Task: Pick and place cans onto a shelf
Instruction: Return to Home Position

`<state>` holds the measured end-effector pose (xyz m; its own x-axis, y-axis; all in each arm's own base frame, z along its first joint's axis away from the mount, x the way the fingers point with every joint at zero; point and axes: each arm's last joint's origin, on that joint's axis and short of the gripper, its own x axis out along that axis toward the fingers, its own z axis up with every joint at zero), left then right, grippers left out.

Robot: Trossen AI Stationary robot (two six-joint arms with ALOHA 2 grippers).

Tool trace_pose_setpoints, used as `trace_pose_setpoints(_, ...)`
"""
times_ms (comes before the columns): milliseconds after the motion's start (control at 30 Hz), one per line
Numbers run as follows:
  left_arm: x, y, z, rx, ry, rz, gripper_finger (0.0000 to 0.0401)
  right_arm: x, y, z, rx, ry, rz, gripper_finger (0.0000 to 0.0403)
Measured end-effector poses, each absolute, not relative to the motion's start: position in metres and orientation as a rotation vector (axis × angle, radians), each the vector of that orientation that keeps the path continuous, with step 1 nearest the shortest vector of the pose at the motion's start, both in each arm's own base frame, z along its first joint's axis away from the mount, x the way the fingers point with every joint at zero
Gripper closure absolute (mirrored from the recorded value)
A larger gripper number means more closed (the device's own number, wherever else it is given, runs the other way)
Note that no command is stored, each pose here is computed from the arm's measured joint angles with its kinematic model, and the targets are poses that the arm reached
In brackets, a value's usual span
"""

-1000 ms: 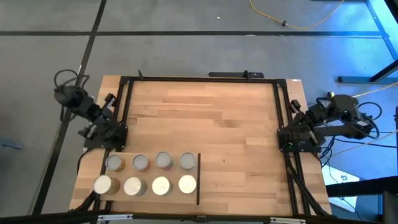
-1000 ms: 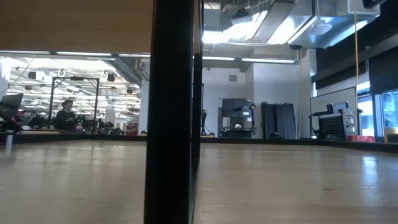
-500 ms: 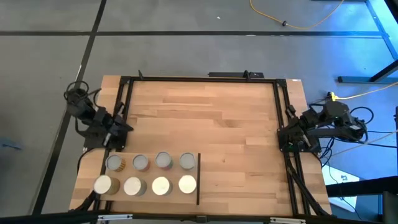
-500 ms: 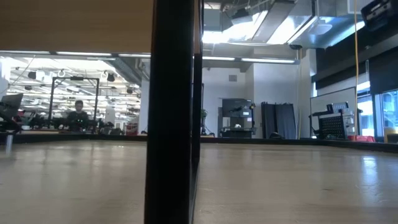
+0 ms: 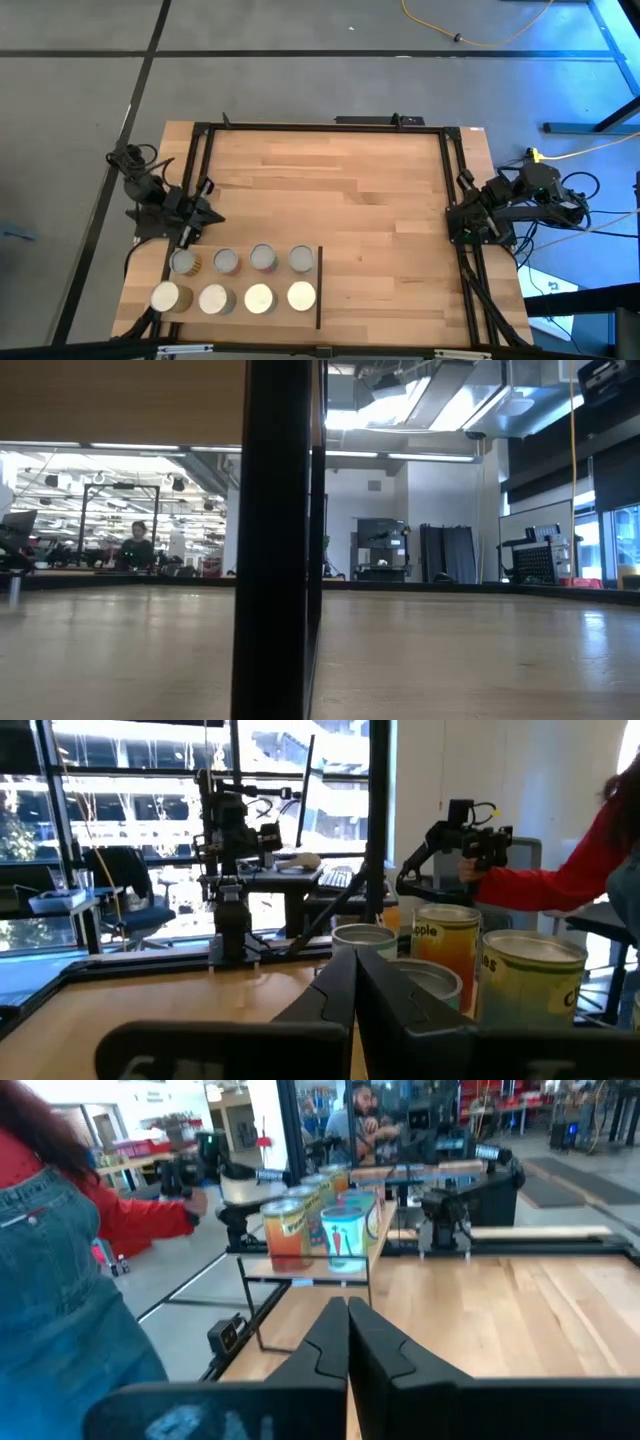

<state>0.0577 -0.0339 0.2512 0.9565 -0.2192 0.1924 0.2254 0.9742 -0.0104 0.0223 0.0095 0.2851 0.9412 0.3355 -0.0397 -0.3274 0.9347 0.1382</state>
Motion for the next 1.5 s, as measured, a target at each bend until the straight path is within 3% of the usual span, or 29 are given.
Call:
trace_pose_setpoints(267,0.068,-0.043,0.226,-0.002,-0.258,-0.189,0.0401,0.032,0.01,0.278,0.131,0.035,0.34,0.0402)
trace_pose_setpoints(867,0.085,-0.034,0.185,0.053,-0.177,0.059,0.0401,0.055,0.01,0.252,0.156,0.036,0.318,0.0402)
trace_pose_setpoints(1500,0.093,-0.008,0.179,0.088,-0.114,0.33,0.0401,0.082,0.003,0.197,0.173,0.111,0.011,0.0402)
